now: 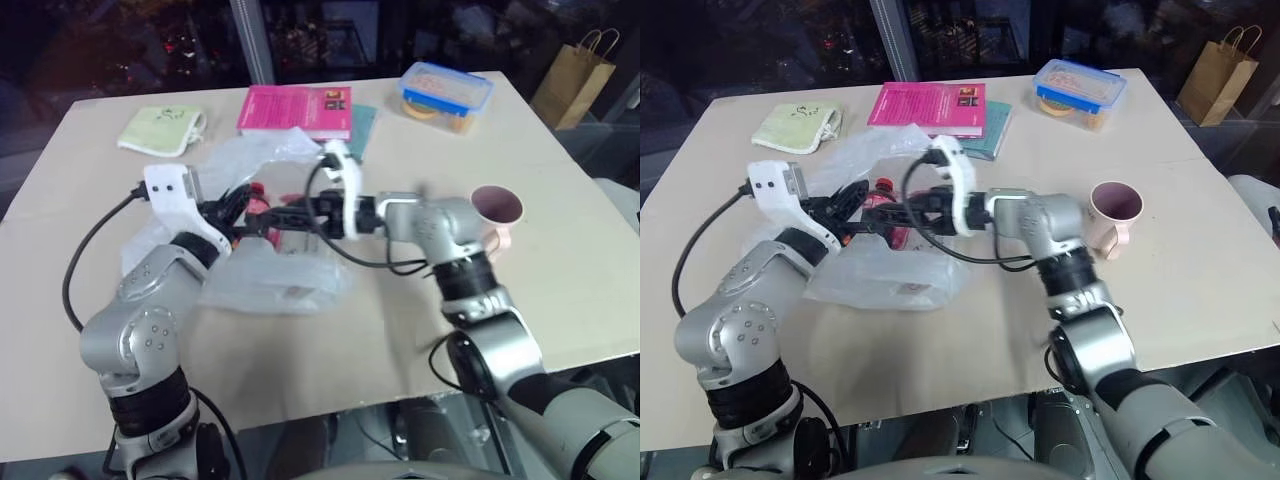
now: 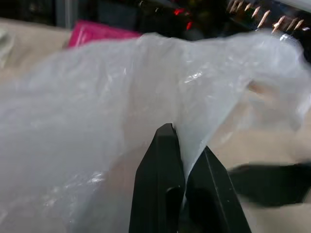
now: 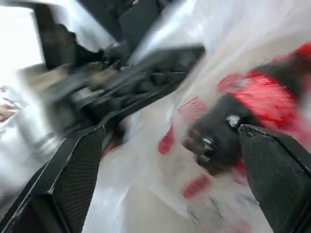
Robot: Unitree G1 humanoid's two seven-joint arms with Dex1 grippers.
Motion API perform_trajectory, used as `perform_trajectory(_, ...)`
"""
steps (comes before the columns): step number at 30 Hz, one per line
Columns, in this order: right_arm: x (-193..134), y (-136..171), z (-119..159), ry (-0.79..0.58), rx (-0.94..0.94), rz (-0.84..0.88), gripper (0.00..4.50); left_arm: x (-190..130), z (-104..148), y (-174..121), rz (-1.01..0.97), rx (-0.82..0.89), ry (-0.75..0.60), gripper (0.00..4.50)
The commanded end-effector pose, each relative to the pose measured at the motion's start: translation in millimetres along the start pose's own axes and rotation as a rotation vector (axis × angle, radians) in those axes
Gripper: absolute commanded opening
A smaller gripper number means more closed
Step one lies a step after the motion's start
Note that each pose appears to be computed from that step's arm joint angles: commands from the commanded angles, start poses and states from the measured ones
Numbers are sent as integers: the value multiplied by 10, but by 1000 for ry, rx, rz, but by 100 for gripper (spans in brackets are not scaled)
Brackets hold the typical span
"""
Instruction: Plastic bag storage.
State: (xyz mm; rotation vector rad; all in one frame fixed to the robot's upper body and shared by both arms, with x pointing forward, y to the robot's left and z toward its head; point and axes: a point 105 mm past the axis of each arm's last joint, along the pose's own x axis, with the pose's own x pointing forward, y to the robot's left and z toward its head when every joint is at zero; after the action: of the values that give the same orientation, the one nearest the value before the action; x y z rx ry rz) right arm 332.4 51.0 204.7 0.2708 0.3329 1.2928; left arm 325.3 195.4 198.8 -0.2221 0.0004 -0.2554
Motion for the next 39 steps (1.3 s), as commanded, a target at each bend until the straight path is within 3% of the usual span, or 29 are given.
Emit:
perform_trajectory(1, -237, 136, 167, -56, -133, -60, 448, 49, 80, -259, -142, -1, -11, 0)
perform_trajectory(4, -700, 51, 249, -108, -212, -244, 448, 98, 45, -502, -254, -36, 16, 0)
perform_trajectory(7, -1308, -91, 327, -120, -350, -560, 448, 127, 50, -589, -301, -45, 27, 0)
perform_trajectory(10, -1760, -109, 328, -56, -499, -809, 448, 144, 24, -520, -287, -43, 43, 0)
perform_trajectory(13, -2053, -36, 249, 47, -580, -934, 448, 171, 17, -462, -271, -46, 49, 0)
perform_trajectory(15, -2165, -12, 180, 89, -572, -984, 448, 183, 21, -430, -264, -44, 49, 0)
perform_trajectory(21, -2532, -61, -82, 23, -363, -1151, 448, 216, 34, -358, -255, -34, 51, 0)
perform_trajectory(26, -2485, -211, -340, 29, -227, -1166, 448, 241, 54, -363, -257, -35, 45, 0)
perform_trajectory(32, -2492, -521, -442, 60, -193, -1257, 448, 231, 114, -350, -251, -6, 36, 0)
perform_trajectory(35, -2534, -580, -473, 66, -182, -1281, 367, 221, 140, -335, -243, 14, 29, 0)
perform_trajectory(39, -2566, -579, -477, 79, -212, -1263, 186, 198, 141, -338, -240, 20, 26, 0)
